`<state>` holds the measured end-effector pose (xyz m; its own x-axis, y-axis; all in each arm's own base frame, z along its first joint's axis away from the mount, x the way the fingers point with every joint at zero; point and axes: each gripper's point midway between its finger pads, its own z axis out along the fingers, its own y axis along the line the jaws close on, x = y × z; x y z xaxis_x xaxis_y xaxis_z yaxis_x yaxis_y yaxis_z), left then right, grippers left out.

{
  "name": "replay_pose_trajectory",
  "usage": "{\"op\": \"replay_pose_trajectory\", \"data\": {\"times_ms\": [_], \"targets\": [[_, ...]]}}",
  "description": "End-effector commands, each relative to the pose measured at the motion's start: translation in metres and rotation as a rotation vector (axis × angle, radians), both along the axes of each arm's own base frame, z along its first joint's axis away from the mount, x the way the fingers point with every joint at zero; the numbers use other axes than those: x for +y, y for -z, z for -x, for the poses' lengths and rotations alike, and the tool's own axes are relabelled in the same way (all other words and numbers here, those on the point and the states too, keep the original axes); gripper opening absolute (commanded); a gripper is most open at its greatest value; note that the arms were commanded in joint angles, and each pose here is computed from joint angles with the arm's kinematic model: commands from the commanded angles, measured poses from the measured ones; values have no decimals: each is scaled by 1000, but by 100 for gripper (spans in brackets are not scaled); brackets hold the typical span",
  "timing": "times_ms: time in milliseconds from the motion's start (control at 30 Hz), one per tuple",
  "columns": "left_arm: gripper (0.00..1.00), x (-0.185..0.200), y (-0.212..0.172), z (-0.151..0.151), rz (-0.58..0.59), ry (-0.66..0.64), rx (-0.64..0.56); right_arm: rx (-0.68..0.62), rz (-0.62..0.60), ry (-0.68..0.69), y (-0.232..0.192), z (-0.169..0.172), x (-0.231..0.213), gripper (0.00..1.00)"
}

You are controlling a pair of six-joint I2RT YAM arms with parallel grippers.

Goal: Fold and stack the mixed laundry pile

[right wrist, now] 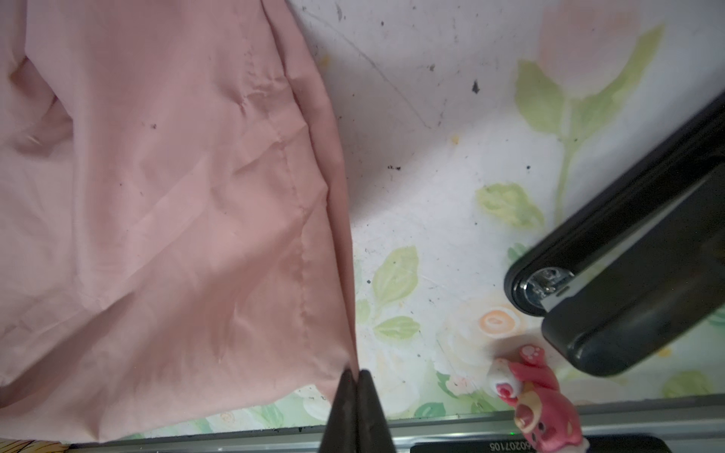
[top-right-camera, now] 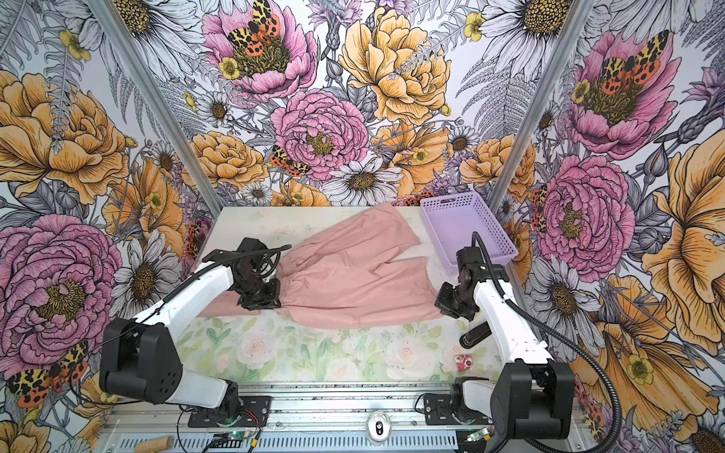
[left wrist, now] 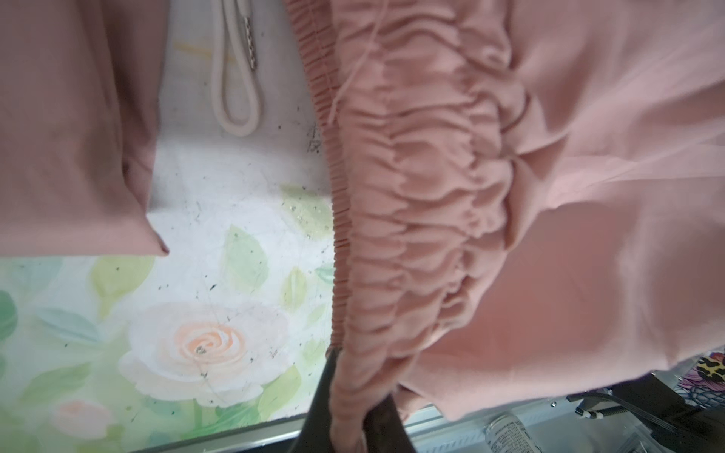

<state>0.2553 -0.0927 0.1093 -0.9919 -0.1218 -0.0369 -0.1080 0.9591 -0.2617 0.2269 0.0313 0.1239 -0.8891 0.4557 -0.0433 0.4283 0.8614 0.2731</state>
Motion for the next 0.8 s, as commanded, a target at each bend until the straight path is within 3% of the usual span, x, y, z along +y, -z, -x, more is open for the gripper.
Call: {"op": "replay_pose_trajectory", "data": {"times_ms": [0,200,400,433,600,700,767], "targets": [[10,10,-16,-9,-28,12,-26,-39,55,-20,-17,-16,-11,0],[10,-2,-5,-79,-52,111,-46,-83,95,-37,-1,-92,-21,0],[11,-13,27,-135,-37,142,-53,-74,63,-53,32,-139,-17,0],[16,-15,31,-140,-28,142,-52,-68,60,-56,37,-143,-17,0],[80,-13,28,-149,-37,106,-92,-68,46,-60,44,-161,-15,0],[96,4,5,-145,-48,40,-171,-83,37,-63,38,-163,-13,0],[99,15,-16,-139,-37,-1,-236,-86,28,-67,37,-162,-11,0]]}}
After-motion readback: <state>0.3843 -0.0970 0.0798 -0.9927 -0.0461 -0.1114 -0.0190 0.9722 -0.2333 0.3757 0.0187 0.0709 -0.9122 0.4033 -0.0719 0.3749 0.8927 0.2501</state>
